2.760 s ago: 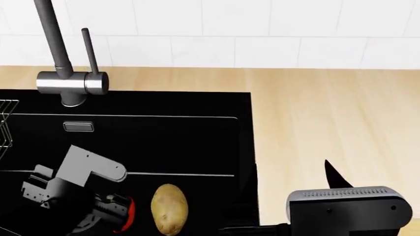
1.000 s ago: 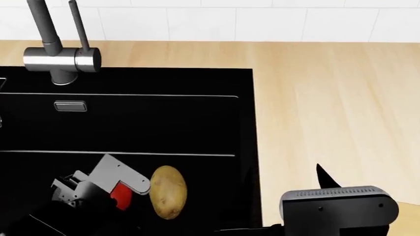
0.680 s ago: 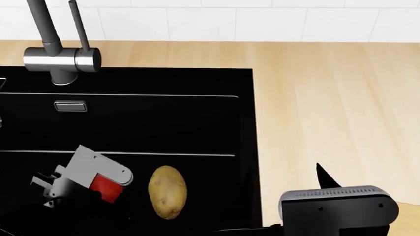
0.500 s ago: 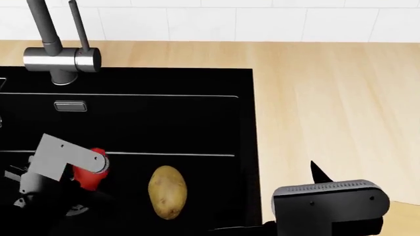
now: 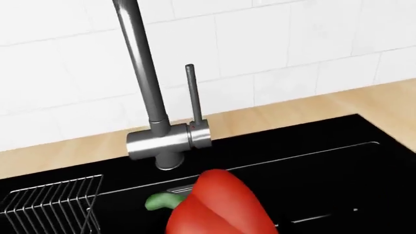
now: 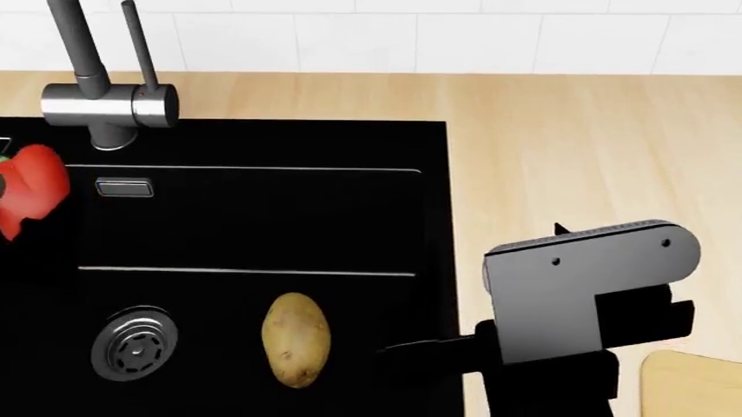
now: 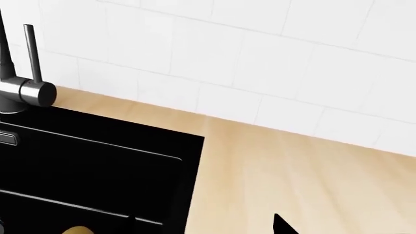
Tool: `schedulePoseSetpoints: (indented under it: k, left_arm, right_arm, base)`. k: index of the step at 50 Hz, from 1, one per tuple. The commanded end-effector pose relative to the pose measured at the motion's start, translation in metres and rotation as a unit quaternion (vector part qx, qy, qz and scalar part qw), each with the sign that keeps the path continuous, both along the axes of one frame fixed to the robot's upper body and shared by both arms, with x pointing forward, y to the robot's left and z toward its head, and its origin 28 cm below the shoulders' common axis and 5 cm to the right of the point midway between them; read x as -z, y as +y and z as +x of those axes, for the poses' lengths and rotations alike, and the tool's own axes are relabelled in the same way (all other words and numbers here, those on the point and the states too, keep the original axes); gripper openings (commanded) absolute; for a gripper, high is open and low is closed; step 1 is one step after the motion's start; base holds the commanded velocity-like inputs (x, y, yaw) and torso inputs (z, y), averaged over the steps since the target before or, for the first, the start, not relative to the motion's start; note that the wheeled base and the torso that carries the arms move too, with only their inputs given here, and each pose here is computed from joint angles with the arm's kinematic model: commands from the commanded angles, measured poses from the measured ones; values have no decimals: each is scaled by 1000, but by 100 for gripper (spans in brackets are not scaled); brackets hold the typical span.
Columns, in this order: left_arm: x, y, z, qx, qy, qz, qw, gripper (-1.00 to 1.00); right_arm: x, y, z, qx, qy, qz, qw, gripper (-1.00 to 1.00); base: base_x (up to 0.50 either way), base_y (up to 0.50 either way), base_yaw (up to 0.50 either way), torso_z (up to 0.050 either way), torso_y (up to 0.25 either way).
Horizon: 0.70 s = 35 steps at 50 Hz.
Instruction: Pick the vegetables from the sink and place them on the cutting board.
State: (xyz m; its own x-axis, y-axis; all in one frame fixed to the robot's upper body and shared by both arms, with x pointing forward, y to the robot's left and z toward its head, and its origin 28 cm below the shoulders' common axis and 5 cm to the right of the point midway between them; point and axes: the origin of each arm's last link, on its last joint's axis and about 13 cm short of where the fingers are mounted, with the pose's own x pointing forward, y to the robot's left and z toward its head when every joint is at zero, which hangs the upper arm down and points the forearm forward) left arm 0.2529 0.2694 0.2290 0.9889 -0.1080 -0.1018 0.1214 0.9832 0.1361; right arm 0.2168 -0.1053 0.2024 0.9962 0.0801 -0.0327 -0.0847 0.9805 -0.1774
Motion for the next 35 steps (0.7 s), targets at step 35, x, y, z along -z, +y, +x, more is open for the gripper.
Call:
schedulePoseSetpoints:
  k: [35]
  left_arm:
    - [-25, 25, -26, -24, -41, -23, 999, -100]
  right_arm:
    - [-17, 83, 133, -165, 251, -69, 951, 100]
  base:
    - [0, 0, 0, 0, 0]
